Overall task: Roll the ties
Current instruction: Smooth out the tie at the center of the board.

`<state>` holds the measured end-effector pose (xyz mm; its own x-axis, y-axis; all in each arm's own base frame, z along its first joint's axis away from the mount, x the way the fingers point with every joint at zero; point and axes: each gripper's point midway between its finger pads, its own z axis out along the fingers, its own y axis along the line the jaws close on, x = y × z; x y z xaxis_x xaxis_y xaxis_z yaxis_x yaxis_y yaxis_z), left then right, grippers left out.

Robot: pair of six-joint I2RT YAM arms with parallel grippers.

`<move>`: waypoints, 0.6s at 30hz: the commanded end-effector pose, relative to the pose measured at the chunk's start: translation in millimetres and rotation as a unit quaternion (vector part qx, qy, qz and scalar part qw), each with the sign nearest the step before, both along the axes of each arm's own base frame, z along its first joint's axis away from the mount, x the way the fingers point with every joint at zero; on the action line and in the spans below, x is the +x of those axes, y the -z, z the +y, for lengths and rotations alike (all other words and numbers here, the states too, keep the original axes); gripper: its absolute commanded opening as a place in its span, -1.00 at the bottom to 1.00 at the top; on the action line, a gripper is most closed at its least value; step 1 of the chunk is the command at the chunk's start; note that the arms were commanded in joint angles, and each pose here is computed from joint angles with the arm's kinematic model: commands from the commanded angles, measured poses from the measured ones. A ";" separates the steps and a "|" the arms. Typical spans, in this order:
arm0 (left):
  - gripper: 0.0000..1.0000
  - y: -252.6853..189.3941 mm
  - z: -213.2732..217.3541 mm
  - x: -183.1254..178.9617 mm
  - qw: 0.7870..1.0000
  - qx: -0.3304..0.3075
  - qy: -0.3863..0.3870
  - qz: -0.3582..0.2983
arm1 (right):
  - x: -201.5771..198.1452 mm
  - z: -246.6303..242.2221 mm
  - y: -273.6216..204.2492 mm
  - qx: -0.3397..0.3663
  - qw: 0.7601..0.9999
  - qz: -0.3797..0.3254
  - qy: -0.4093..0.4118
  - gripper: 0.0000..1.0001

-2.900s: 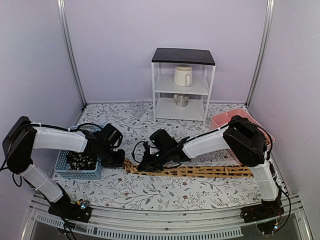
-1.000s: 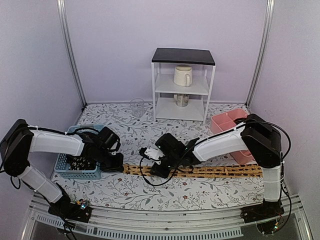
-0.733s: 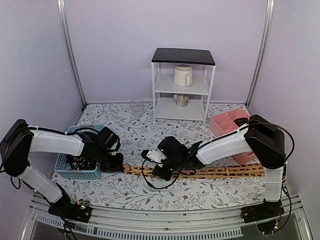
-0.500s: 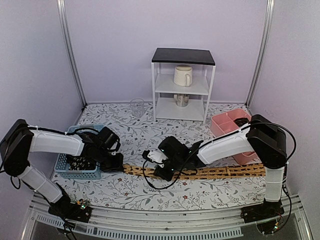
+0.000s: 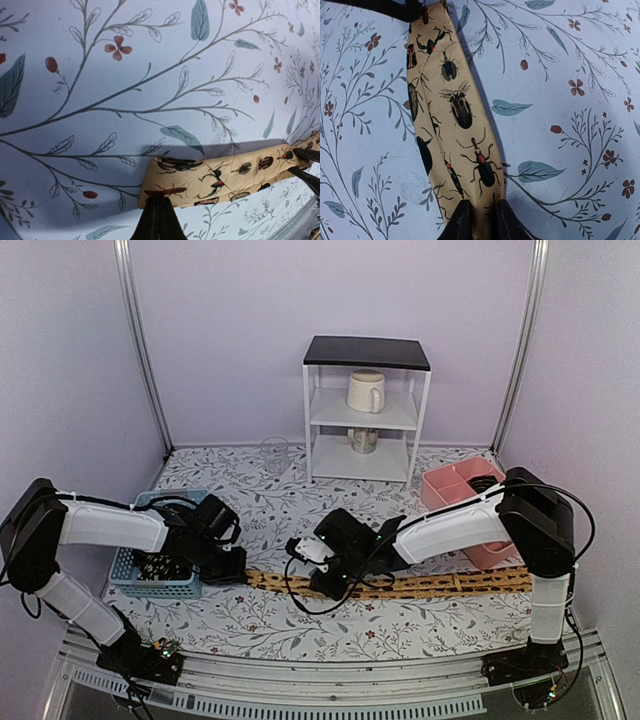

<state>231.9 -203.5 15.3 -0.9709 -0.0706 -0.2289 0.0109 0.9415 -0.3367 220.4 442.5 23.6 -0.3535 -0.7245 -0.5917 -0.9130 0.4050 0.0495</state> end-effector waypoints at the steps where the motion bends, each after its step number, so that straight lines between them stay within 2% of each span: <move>1: -1.00 6.5 9.6 -1.9 1.000 0.017 -0.006 0.007 | 1.2 8.1 -34.0 0.021 1.000 0.001 0.013 -0.67; 6: -1.00 8.1 11.8 -2.8 1.000 0.021 -0.009 0.009 | -4.0 10.2 -43.8 0.030 0.999 0.018 0.030 -0.77; 15: -1.00 8.7 13.4 -3.6 1.000 0.022 -0.014 0.009 | -11.3 7.7 -38.5 0.022 0.995 0.068 0.067 -0.71; 18: -1.00 8.6 13.1 -3.7 1.000 0.021 -0.015 0.009 | -15.4 9.0 -33.3 0.026 0.993 0.085 0.079 -0.61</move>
<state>231.8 -202.9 14.8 -0.9707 -0.0717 -0.2292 0.0096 0.9421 -0.3352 212.1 444.5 33.5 -0.5088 -0.6739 -0.5357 -0.8439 0.5135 0.1557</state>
